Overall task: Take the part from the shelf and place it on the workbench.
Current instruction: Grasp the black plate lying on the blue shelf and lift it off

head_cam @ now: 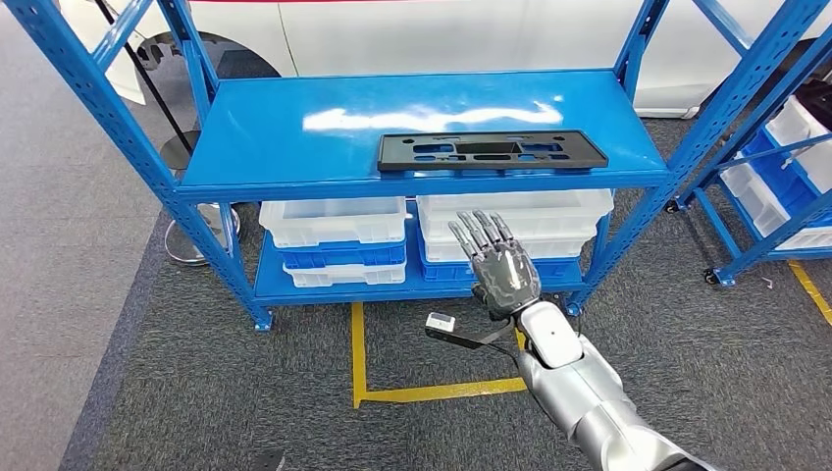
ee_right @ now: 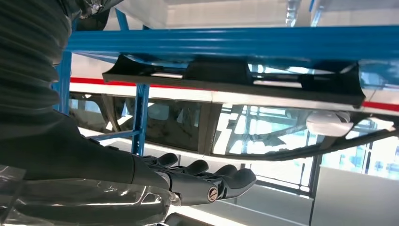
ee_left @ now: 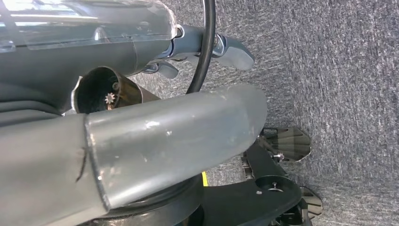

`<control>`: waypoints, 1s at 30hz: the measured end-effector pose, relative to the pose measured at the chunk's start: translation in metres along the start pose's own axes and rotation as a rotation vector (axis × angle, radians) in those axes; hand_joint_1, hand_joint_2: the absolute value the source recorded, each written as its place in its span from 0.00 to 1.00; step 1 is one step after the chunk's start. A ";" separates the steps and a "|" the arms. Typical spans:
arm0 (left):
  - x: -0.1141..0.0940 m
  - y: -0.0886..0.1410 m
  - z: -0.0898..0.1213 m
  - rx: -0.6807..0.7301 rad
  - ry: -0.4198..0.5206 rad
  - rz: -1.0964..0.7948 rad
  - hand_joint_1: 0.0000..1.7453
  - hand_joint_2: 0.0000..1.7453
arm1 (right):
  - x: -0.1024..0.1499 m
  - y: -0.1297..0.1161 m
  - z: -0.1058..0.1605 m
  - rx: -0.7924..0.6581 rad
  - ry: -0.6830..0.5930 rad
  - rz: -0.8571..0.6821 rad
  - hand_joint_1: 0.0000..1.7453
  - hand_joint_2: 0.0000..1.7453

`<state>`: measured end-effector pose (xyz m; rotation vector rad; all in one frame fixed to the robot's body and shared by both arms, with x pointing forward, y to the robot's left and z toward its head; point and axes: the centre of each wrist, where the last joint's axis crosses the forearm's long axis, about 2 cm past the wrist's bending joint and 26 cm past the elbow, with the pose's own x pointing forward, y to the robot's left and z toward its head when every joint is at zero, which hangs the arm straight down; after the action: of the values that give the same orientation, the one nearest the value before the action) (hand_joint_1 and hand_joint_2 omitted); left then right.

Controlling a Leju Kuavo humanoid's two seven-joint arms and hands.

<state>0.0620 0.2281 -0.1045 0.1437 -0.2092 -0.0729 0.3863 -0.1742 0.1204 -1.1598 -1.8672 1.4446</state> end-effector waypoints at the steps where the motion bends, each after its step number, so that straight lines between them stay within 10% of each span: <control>1: 0.000 0.000 0.000 0.001 0.000 0.000 0.00 0.00 | 0.001 -0.001 -0.001 -0.009 -0.002 -0.005 0.00 1.00; 30: -0.001 0.000 0.000 0.003 -0.002 -0.002 0.00 0.00 | 0.006 -0.013 -0.010 -0.087 0.034 -0.049 0.00 1.00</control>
<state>0.0612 0.2280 -0.1046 0.1464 -0.2113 -0.0752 0.3870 -0.1652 0.1351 -1.1631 -1.9383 1.3215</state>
